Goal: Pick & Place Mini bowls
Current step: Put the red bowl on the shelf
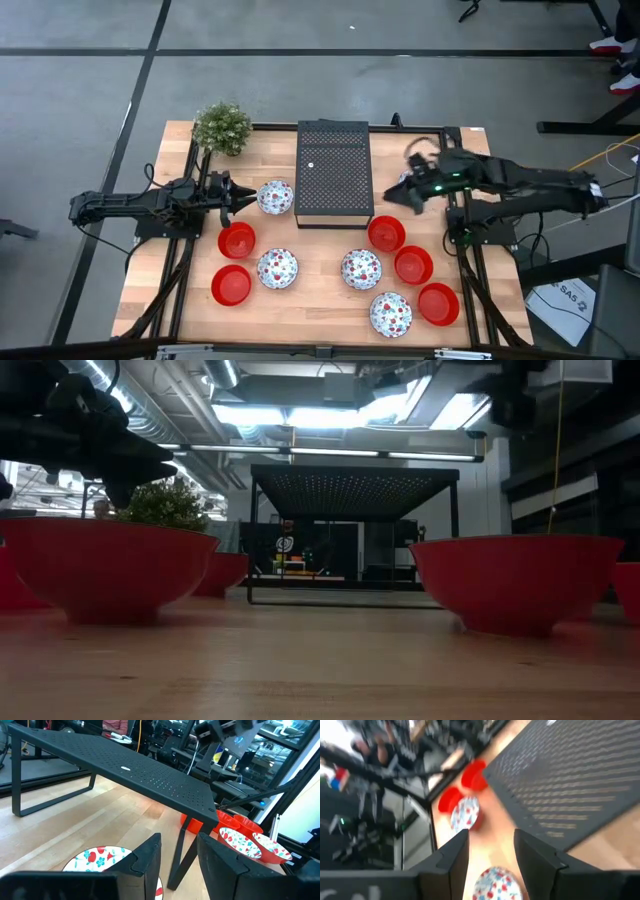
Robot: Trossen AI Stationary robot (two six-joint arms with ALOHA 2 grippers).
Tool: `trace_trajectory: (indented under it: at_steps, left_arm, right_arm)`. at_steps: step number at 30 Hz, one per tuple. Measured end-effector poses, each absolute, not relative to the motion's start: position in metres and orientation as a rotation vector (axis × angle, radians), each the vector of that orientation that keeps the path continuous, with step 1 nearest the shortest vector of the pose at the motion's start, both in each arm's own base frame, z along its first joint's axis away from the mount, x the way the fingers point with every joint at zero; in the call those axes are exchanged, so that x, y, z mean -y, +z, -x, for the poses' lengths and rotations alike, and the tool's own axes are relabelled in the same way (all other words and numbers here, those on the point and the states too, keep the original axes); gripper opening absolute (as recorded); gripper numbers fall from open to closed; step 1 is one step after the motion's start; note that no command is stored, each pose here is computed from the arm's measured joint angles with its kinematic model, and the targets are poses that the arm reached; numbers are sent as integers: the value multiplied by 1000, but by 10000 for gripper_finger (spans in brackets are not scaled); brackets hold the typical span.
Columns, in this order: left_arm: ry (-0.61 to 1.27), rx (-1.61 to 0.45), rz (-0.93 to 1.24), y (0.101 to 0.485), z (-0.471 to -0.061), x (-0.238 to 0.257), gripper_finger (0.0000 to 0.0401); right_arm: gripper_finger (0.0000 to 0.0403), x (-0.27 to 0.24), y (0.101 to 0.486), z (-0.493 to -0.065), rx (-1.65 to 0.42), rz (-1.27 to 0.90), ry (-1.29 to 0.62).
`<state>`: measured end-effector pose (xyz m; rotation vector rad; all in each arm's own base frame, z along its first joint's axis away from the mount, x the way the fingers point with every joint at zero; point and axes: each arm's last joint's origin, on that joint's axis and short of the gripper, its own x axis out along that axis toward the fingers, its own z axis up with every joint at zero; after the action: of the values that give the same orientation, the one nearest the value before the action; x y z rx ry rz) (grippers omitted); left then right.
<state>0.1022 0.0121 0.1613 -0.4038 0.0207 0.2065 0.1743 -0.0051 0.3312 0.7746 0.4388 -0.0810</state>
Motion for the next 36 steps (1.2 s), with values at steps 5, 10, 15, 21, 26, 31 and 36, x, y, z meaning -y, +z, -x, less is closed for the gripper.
trace_trajectory:
  at_steps: [5, 10, 15, 21, 26, 31, 36]
  left_arm:
    - [207, -21, 403, 161, -102, -12, 121]
    - [206, -21, 404, 161, -102, -12, 123]
    - [206, -21, 404, 161, -102, -12, 121]
    - [207, -21, 403, 161, -102, -12, 123]
    - [207, -21, 404, 161, -102, -12, 121]
    - [206, -21, 404, 161, -102, -12, 118]
    - [207, -21, 404, 161, -102, -12, 120]
  right_arm:
    - [157, -15, 346, -209, -584, -751, -28]
    - [157, -41, 342, -239, -789, -716, -14]
    - [157, -66, 331, -264, -959, -673, -15]
    - [157, -91, 306, -283, -1160, -615, -55]
    - [157, -103, 285, -286, -1291, -584, -113]
    - [157, -112, 277, -280, -1353, -497, -166]
    - [157, -121, 266, -275, -1394, -266, -163]
